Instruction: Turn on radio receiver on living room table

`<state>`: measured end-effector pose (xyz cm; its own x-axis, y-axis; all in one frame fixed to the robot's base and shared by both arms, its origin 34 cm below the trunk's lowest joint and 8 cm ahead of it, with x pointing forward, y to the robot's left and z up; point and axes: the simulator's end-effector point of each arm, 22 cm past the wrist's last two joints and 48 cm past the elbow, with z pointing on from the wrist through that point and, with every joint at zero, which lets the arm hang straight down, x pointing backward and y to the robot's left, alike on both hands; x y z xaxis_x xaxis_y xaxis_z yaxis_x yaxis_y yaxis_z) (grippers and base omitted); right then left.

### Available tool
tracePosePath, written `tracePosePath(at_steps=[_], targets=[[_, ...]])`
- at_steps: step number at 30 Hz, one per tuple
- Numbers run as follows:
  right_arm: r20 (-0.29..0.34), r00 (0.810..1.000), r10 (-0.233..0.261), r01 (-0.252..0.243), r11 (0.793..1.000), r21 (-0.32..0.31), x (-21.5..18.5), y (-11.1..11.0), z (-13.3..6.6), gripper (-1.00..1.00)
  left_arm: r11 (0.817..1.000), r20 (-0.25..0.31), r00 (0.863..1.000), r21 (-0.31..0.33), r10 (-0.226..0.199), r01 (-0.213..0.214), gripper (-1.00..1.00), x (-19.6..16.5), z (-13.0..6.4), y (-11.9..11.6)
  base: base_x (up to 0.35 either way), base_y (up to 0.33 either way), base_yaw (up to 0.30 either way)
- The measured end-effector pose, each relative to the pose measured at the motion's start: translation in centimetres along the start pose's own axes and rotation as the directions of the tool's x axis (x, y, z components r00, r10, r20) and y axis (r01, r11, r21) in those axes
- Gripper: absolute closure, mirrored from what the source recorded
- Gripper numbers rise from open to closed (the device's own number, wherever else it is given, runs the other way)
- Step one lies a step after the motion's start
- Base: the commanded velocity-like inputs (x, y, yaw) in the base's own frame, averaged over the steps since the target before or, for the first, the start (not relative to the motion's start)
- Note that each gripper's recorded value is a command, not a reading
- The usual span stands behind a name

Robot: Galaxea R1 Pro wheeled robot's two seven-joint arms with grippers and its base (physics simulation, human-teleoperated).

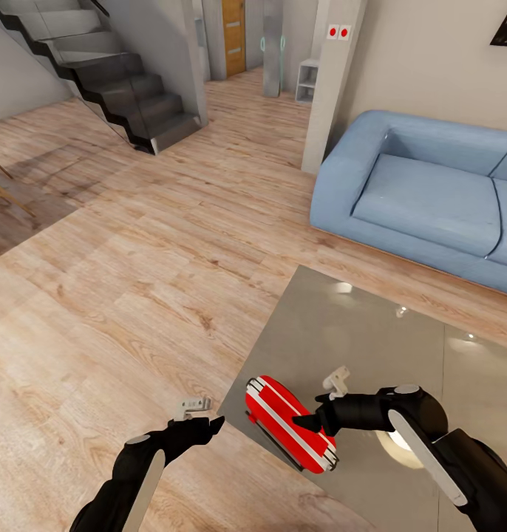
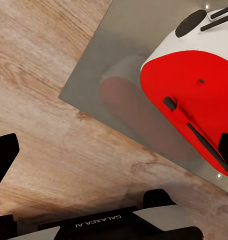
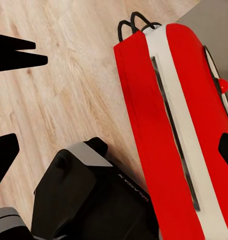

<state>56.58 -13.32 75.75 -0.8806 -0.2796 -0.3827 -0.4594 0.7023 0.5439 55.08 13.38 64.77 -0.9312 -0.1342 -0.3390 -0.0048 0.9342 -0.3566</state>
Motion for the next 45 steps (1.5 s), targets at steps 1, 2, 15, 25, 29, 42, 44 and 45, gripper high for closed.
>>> tracePosePath(at_steps=[1,2,15,25,29,42,44,45], targets=[[-0.001,1.000,-0.002,0.002,1.000,0.001,0.0,0.1,0.1,-1.00,1.000,0.000,1.000,0.000,0.000,0.000,-1.00,0.0,0.0,0.0,0.000,0.000,0.000],[-0.002,1.000,-0.005,0.005,1.000,0.003,0.0,0.2,0.2,-1.00,1.000,0.000,1.000,0.000,0.000,0.000,-1.00,0.0,0.0,0.0,0.000,0.000,0.000],[-0.030,0.997,-0.065,0.067,0.996,0.066,-0.2,0.9,2.4,-1.00,1.000,0.000,1.000,0.000,0.001,-0.001,-1.00,0.0,0.0,0.0,0.000,0.000,0.000],[-0.055,0.997,-0.055,0.059,0.994,0.087,0.5,0.2,2.7,-1.00,1.000,0.000,1.000,0.000,0.000,0.000,-1.00,0.0,0.0,0.0,0.000,0.000,0.000],[-0.088,0.995,-0.046,0.056,0.992,0.117,1.8,-1.2,3.0,-1.00,1.000,0.000,1.000,0.000,0.001,-0.001,-1.00,0.0,0.0,0.0,0.000,0.000,0.000],[-0.163,0.985,-0.063,0.096,0.973,0.208,4.1,-4.3,3.2,-1.00,1.000,0.001,1.000,0.001,-0.001,0.001,-1.00,0.0,0.0,0.0,0.000,0.000,0.000],[-0.168,0.983,-0.072,0.109,0.969,0.220,4.3,-4.7,3.2,-1.00,1.000,0.001,1.000,0.001,-0.002,0.002,-1.00,0.0,0.0,0.0,0.000,0.000,0.000],[-0.169,0.983,-0.078,0.115,0.968,0.224,4.3,-4.9,3.3,-1.00,1.000,0.001,1.000,0.001,-0.002,0.002,-1.00,0.0,0.0,0.0,0.000,0.000,0.000]])
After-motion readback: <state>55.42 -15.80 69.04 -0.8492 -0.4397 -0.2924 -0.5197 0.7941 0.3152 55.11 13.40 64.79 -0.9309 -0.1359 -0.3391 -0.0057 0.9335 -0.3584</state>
